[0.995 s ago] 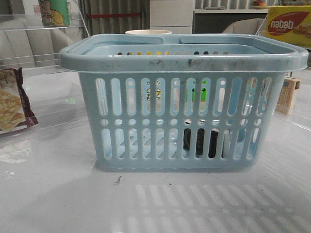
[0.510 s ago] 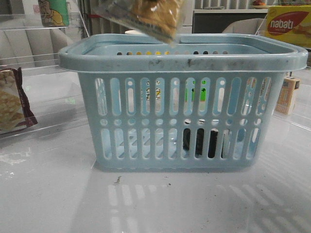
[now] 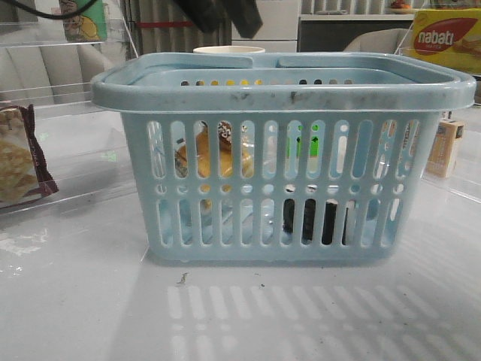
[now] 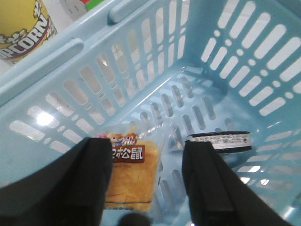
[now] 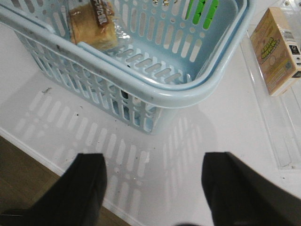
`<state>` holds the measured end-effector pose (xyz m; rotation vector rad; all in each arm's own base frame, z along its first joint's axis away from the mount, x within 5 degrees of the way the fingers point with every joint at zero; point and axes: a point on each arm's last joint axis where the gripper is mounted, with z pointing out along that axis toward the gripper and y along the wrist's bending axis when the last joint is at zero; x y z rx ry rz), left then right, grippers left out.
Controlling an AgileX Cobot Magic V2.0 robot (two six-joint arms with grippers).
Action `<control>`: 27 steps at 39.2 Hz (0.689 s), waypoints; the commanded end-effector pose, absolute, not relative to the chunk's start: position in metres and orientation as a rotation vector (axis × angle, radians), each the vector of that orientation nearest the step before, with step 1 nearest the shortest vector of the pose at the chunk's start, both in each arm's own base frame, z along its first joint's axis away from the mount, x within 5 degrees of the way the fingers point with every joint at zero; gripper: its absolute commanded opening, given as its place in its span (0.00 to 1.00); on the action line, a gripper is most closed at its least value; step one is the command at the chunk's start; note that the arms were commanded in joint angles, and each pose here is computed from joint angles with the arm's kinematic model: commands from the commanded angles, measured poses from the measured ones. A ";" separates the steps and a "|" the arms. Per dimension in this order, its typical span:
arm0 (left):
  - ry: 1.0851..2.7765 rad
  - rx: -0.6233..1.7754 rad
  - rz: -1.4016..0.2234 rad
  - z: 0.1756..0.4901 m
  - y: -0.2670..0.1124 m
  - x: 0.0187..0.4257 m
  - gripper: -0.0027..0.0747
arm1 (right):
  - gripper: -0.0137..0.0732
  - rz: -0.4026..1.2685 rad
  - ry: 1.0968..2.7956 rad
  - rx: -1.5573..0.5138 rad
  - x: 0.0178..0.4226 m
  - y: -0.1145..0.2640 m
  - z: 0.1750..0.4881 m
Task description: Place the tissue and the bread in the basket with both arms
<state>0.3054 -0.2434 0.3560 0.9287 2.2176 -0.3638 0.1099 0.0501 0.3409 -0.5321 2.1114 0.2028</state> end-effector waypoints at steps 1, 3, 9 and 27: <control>2.078 0.839 -0.479 0.406 -0.230 0.279 0.58 | 0.77 0.202 2.016 -0.518 0.112 0.050 0.355; 2.073 0.832 -0.492 0.409 -0.223 0.269 0.58 | 0.77 0.202 2.016 -0.518 0.112 0.050 0.355; 2.054 0.818 -0.493 0.409 -0.198 0.237 0.58 | 0.77 0.202 2.016 -0.518 0.112 0.050 0.355; 1.971 0.758 -0.494 0.381 -0.106 0.123 0.58 | 0.77 0.202 2.016 -0.518 0.112 0.050 0.355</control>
